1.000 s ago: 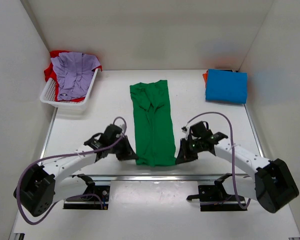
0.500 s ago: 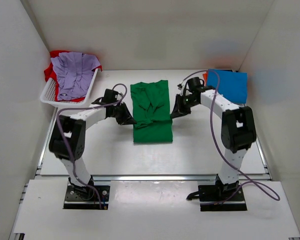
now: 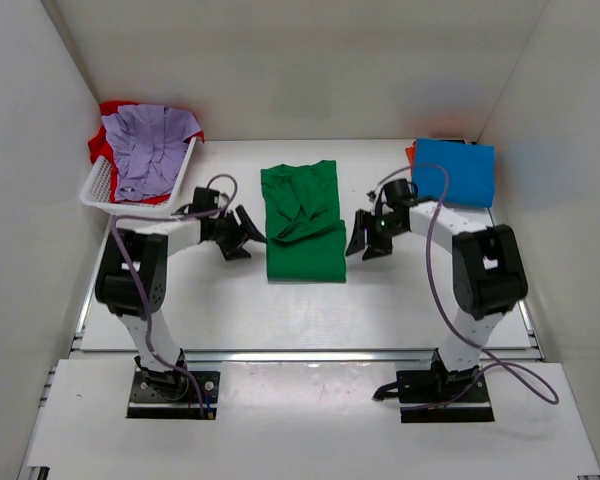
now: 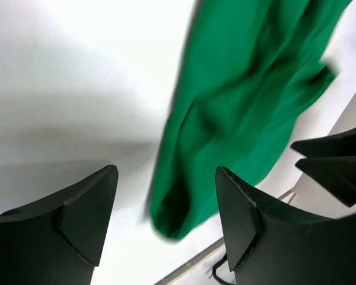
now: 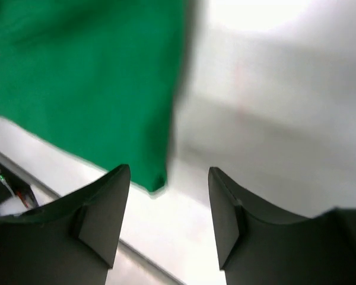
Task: Fold and stack the t-shirts
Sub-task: Fold the folded rectangular tshirt in 1/3 of the way, then grab one side of the 2/3 rectangular tshirt with both arms, then fold the long partially folded tshirt into a neat square
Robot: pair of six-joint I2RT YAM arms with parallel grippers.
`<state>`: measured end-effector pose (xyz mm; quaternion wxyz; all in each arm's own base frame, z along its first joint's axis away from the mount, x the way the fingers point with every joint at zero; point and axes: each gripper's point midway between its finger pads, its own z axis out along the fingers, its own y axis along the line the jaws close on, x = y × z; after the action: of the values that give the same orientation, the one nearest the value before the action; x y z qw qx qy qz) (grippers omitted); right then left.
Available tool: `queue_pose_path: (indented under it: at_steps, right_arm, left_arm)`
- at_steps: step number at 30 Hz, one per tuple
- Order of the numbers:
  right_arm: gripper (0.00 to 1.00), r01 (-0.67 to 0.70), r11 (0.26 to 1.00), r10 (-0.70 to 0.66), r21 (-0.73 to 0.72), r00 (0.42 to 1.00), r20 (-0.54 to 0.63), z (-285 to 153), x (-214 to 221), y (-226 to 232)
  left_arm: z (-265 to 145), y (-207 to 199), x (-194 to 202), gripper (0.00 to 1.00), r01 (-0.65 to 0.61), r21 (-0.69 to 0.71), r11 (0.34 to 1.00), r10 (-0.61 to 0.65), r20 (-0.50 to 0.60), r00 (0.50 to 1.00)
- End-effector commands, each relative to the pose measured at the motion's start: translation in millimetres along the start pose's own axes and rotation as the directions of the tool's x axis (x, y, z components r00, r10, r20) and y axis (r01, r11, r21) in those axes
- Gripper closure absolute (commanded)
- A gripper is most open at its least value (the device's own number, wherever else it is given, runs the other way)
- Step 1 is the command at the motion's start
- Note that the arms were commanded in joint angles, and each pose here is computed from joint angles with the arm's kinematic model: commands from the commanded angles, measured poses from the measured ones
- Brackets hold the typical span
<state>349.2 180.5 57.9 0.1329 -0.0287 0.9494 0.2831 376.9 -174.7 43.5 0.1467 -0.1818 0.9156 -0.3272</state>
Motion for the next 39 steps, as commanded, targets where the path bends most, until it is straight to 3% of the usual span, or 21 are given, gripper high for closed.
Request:
queue_pose_path:
  at_steps: [1, 6, 14, 15, 16, 17, 18, 19, 21, 25, 27, 30, 35, 39]
  right_arm:
    - [0.48, -0.016, 0.999, 0.019, -0.042, 0.997, 0.078, -9, 21, 18]
    - [0.46, -0.111, 0.991, 0.118, -0.075, 0.989, 0.092, 4, 66, 18]
    - [0.47, -0.155, 0.986, 0.162, -0.064, 0.978, 0.129, 30, 65, 19]
    - [0.53, -0.163, 0.985, 0.169, -0.06, 0.979, 0.116, 34, 66, 16]
    - [0.58, -0.171, 0.983, 0.177, -0.06, 0.978, 0.11, 36, 65, 15]
    - [0.7, -0.161, 0.985, 0.167, -0.057, 0.981, 0.099, 39, 67, 14]
    - [0.92, -0.159, 0.986, 0.163, -0.051, 0.982, 0.091, 39, 67, 15]
    - [1.0, -0.152, 0.987, 0.155, -0.045, 0.985, 0.079, 38, 69, 15]
    - [1.0, -0.114, 0.992, 0.119, -0.056, 0.988, 0.096, 28, 64, 22]
    - [1.0, -0.048, 0.994, 0.065, -0.095, 0.983, 0.174, -10, 46, 47]
    - [1.0, -0.029, 0.994, 0.048, -0.102, 0.982, 0.183, -24, 46, 54]
    - [1.0, -0.027, 0.997, 0.036, -0.079, 0.993, 0.115, -27, 70, 50]
    - [1.0, -0.049, 0.996, 0.046, -0.079, 0.998, -0.041, -18, 142, 39]
    - [1.0, -0.056, 0.994, 0.042, -0.099, 0.99, -0.137, -20, 191, 43]
  left_arm:
    - [-20, -10, 38, 0.23, -0.01, 0.065, 0.998, 0.009, 0.017, 1.0]
    - [-18, -9, 79, 0.23, 0.047, 0.111, 0.993, -0.052, 0.044, 0.998]
    - [-12, -18, 83, 0.25, 0.063, 0.099, 0.993, -0.073, 0.105, 0.992]
    - [-9, -14, 82, 0.37, 0.072, 0.094, 0.993, -0.083, 0.117, 0.99]
    - [-9, -17, 83, 0.6, 0.079, 0.106, 0.991, -0.091, 0.113, 0.989]
    - [-7, -16, 88, 0.73, 0.089, 0.113, 0.99, -0.101, 0.101, 0.99]
    - [-6, -12, 90, 1.0, 0.1, 0.103, 0.99, -0.109, 0.094, 0.989]
    - [-6, -17, 94, 1.0, 0.089, 0.113, 0.99, -0.098, 0.078, 0.992]
    - [-9, -24, 97, 1.0, 0.041, 0.117, 0.992, -0.048, 0.059, 0.997]
    - [-45, -61, 89, 1.0, -0.041, 0.144, 0.989, 0.022, 0.132, 0.991]
    - [-57, -58, 97, 1.0, -0.037, 0.128, 0.991, 0.019, 0.14, 0.99]
    - [-66, -38, 129, 1.0, -0.035, 0.106, 0.994, 0.024, 0.1, 0.995]
    - [-62, 32, 197, 1.0, 0.041, 0.032, 0.999, -0.04, -0.02, 0.999]
    - [-68, 56, 224, 1.0, 0.059, 0.026, 0.998, -0.058, -0.057, 0.997]
